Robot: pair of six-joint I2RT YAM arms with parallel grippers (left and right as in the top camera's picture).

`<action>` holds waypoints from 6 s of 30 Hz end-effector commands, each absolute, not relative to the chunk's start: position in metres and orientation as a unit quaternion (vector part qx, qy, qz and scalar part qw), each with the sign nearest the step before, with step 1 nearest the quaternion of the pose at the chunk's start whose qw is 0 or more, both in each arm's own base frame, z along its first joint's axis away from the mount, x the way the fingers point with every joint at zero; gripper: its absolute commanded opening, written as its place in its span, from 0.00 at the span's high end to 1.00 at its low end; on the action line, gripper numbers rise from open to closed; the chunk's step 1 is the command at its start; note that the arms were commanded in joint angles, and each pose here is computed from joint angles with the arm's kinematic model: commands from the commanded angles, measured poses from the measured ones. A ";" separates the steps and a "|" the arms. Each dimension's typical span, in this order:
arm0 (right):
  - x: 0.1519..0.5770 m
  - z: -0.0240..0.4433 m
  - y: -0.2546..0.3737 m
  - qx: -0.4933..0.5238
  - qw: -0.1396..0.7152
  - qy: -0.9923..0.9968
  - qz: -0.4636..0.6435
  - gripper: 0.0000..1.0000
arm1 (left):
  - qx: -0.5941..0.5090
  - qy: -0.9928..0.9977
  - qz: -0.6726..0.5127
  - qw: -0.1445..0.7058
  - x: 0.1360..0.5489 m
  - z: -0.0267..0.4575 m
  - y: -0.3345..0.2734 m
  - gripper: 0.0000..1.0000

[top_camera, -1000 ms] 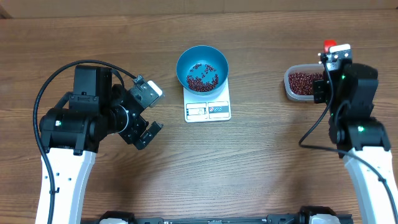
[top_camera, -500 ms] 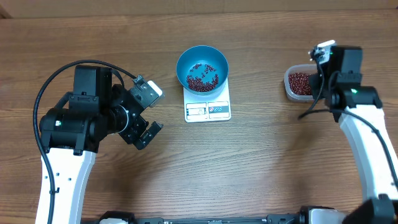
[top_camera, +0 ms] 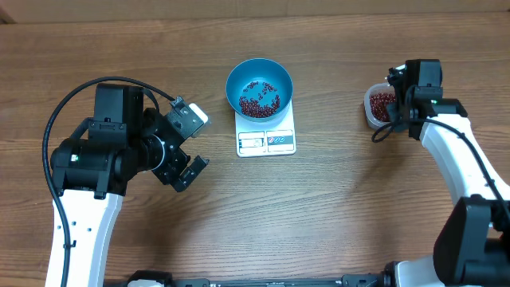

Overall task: Scoop item into bowl and weigh 150g on scale
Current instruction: 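Carry the empty scoop with the right gripper to the bean tub, then dip the scoop into the bean tub with the right gripper, then lift the filled scoop and carry it over the teal bowl, then tilt the scoop with the right gripper to pour beans into bowl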

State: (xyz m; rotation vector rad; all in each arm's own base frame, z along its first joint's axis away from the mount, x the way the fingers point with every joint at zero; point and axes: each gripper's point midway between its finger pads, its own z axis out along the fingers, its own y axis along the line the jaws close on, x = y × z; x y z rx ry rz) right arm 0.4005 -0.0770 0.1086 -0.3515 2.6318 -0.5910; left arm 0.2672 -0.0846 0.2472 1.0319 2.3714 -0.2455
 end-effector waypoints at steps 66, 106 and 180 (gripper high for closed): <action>0.404 0.108 -0.073 0.169 0.220 0.921 0.273 0.97 | 0.379 0.882 -0.094 0.265 0.267 0.245 -0.085 0.00; 0.388 0.179 -0.098 0.201 0.289 0.793 0.498 0.96 | 0.379 0.882 -0.094 0.265 0.267 0.245 -0.085 0.00; 0.451 0.177 0.189 -0.247 0.370 0.822 0.355 0.96 | 0.379 0.882 -0.094 0.265 0.267 0.245 -0.085 0.00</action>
